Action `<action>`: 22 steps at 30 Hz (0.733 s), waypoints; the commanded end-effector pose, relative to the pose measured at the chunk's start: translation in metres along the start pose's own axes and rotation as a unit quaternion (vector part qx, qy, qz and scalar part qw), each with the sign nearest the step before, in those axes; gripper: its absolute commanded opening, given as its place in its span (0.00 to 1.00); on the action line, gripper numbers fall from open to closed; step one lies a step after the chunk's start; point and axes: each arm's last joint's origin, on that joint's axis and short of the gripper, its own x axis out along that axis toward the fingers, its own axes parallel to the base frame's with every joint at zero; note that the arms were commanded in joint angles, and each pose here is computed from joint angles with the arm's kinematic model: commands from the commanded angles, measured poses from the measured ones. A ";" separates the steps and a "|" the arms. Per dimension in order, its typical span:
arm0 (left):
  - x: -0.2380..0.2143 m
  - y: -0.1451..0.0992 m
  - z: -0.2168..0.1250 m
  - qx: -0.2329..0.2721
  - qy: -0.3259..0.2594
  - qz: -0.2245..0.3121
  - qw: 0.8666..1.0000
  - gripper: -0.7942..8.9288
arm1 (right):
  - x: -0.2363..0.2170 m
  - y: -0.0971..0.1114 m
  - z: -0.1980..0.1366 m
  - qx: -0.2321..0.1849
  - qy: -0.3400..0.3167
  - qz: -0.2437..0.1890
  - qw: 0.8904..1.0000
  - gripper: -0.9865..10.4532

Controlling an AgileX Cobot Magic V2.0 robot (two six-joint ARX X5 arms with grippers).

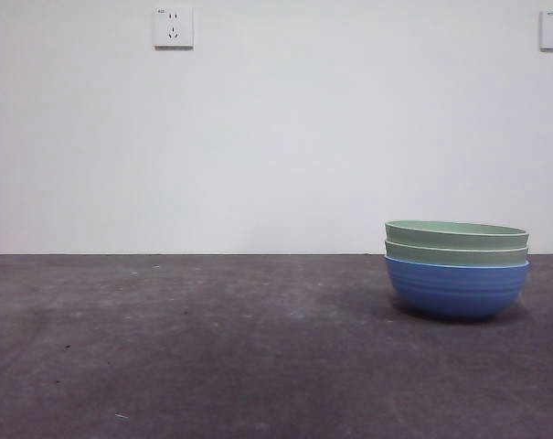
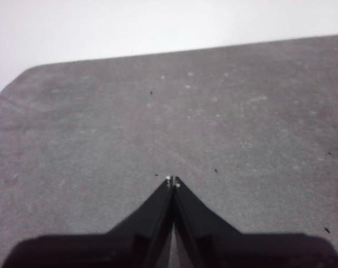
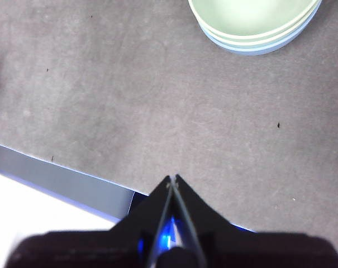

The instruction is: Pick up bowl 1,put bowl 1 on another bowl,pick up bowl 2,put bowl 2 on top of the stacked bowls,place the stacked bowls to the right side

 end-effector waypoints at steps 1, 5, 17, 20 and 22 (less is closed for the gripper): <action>0.001 0.000 -0.004 -0.021 0.009 0.002 1.000 0.08 | 0.002 0.000 -0.001 -0.004 0.002 0.001 1.000 0.09; 0.001 0.000 -0.004 -0.040 0.006 0.002 0.999 0.08 | 0.002 0.000 -0.001 -0.004 0.002 0.001 1.000 0.09; 0.001 0.000 -0.004 -0.039 0.007 0.002 0.999 0.08 | 0.002 0.000 -0.001 -0.004 0.002 0.001 1.000 0.09; 0.001 0.000 -0.004 -0.039 0.007 0.002 0.999 0.08 | 0.002 0.000 -0.001 -0.004 0.002 0.001 1.000 0.09; 0.001 0.000 -0.004 -0.039 0.007 0.002 0.999 0.08 | 0.002 0.000 -0.001 -0.004 0.002 0.001 1.000 0.09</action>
